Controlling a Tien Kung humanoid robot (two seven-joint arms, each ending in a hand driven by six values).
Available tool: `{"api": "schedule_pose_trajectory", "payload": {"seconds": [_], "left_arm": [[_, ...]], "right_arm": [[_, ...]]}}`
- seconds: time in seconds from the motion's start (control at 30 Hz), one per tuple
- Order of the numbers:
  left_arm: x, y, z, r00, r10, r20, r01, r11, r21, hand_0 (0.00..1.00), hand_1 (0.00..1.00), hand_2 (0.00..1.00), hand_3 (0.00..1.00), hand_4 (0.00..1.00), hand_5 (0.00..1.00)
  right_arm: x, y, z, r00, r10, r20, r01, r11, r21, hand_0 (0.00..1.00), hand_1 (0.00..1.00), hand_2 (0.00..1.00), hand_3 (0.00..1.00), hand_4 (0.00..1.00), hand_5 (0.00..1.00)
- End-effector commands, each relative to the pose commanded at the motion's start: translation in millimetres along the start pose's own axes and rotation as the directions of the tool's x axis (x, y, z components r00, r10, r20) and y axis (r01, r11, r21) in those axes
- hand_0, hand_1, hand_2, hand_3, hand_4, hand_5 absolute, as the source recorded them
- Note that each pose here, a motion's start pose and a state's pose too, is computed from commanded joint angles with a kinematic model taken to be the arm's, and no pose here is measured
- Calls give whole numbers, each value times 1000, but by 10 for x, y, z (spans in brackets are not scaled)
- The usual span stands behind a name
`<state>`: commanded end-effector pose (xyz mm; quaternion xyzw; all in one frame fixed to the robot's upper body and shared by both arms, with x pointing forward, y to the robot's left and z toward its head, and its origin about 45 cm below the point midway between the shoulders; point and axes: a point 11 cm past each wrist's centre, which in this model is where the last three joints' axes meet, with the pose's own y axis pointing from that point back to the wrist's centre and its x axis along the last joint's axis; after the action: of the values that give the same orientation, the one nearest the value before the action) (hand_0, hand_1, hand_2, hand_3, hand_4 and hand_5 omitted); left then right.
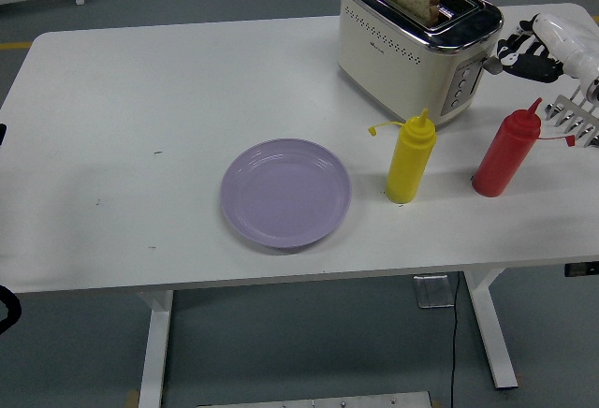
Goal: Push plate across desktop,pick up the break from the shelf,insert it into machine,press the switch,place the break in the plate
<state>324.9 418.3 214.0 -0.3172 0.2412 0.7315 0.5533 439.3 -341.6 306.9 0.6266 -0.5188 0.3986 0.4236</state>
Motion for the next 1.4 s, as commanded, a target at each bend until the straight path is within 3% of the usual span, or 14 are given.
{"api": "schedule_pose_trajectory", "payload": {"seconds": [1.4], "left_arm": [[5,-7,-2,1000,3,-2,-3,1000,1,839,887,940,802,628,998]], "right_arm": [[-240,-81,-60,998,-68,-9,68,998,-5,435,490,577,514,312,698]]}}
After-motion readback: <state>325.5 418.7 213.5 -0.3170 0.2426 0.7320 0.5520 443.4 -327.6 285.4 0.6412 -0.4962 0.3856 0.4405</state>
